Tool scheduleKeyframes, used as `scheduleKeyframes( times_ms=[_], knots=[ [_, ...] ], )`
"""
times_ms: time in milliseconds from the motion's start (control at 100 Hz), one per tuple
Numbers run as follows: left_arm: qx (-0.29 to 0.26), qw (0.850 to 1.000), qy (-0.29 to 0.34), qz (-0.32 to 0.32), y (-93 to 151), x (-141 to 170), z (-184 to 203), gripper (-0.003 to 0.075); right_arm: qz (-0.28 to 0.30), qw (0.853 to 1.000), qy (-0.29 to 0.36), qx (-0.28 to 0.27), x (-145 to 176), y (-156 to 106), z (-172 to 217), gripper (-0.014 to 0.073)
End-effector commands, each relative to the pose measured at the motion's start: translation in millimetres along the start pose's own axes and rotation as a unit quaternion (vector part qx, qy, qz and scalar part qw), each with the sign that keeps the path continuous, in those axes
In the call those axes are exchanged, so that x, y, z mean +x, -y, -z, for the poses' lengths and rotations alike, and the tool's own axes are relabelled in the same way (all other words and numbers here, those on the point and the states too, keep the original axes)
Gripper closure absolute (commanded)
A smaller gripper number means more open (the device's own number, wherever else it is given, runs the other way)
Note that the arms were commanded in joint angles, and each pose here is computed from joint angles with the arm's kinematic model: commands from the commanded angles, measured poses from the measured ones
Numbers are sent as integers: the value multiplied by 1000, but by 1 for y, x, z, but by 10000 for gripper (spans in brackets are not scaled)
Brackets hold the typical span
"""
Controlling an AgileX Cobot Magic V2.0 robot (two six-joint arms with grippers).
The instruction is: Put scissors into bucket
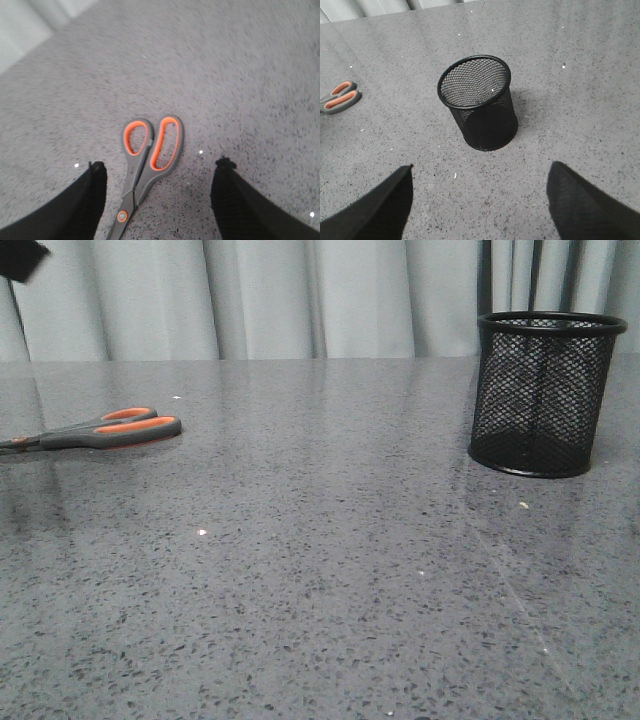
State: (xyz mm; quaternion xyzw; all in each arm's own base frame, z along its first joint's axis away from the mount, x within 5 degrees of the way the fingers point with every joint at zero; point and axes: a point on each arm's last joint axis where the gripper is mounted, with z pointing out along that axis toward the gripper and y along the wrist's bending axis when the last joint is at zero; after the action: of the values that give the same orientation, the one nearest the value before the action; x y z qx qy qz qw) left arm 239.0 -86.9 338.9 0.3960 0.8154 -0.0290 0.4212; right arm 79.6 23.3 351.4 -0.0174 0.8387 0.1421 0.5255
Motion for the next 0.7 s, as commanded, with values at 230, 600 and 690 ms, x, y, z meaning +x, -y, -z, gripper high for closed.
scheduleKeyframes(
  times_ms=[230,600,690],
  knots=[
    [65,972,-181,-139,-29,-9,-53,314,20,998,52,-7,-17,-3,3,75],
    [26,965,-194,-172,-48,-17,-61,314,23,998,50,-6,-16,-3,3,75],
    [57,961,-202,-179,-47,-12,-69,314,23,998,49,-6,-16,-3,3,75]
  ],
)
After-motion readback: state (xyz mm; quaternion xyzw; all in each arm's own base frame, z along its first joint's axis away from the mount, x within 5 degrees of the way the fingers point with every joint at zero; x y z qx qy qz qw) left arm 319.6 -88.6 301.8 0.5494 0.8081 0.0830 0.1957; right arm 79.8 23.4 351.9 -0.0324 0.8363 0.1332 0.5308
